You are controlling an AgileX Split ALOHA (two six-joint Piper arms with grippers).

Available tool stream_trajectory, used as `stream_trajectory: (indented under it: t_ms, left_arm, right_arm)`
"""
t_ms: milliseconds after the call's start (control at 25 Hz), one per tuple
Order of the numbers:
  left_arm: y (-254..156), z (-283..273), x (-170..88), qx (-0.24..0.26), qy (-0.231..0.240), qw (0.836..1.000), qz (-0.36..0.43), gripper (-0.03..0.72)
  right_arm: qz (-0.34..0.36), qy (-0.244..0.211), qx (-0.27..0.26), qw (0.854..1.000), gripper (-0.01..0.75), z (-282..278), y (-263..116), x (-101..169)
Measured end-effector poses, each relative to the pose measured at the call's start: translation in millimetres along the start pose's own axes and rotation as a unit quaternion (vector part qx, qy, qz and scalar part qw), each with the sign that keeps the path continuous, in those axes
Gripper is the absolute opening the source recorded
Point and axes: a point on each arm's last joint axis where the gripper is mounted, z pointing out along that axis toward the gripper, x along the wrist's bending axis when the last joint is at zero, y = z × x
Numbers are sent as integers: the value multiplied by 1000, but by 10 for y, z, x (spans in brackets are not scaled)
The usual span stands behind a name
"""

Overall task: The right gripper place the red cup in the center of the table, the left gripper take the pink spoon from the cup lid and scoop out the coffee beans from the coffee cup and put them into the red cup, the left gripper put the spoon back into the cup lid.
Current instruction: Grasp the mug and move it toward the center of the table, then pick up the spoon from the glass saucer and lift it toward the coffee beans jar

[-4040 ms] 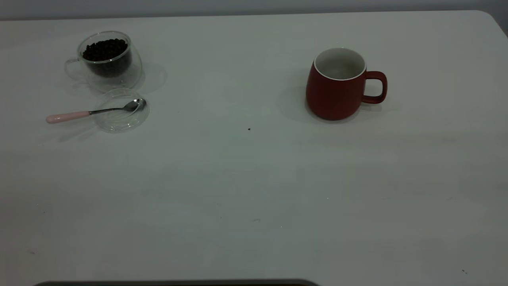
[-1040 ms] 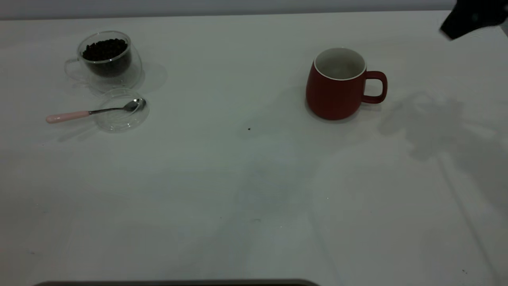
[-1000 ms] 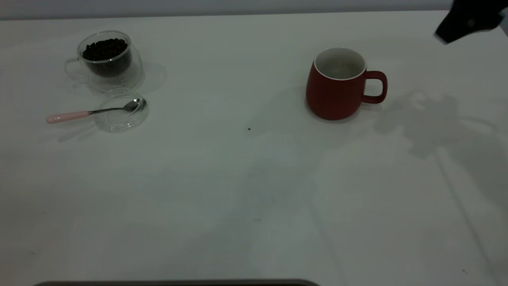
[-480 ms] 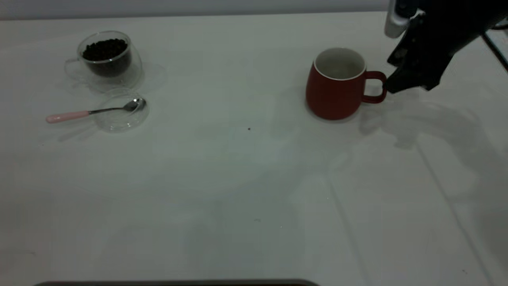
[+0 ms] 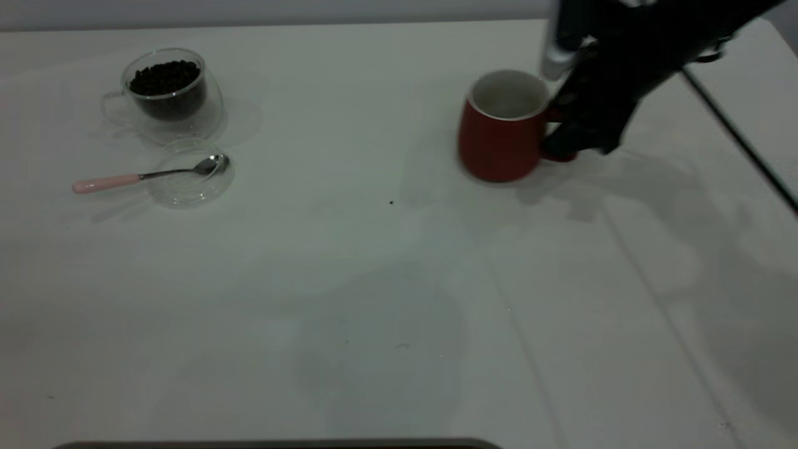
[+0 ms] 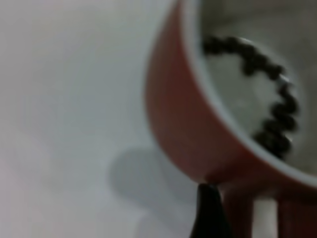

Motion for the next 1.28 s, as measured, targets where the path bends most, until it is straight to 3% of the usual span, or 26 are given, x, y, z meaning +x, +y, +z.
stream_trajectory:
  t_ms: [440,720,920,1080,1160,1280]
  left_arm:
    - [0,0,0,0,0,1000,0,505]
    - [0,0,0,0,0,1000,0,505]
    - [0,0,0,0,0,1000,0,505]
    - [0,0,0,0,0,1000,0,505]
    - [0,0,0,0,0,1000,0,505]
    - [0,0,0,0,0,1000,0,505]
  right_arm:
    - [-28,-4,-86,996,555,404,998,196]
    - [1,19,-93,996,530,347,1000,218]
    - [76,66,-67,993,527,-160,900,267]
    - [237,148,-47,959,525,-936,1096,496]
    - [289,170,4,942,525,-1375,1135,642]
    - [315,137,132,930,523,-2035,990,869]
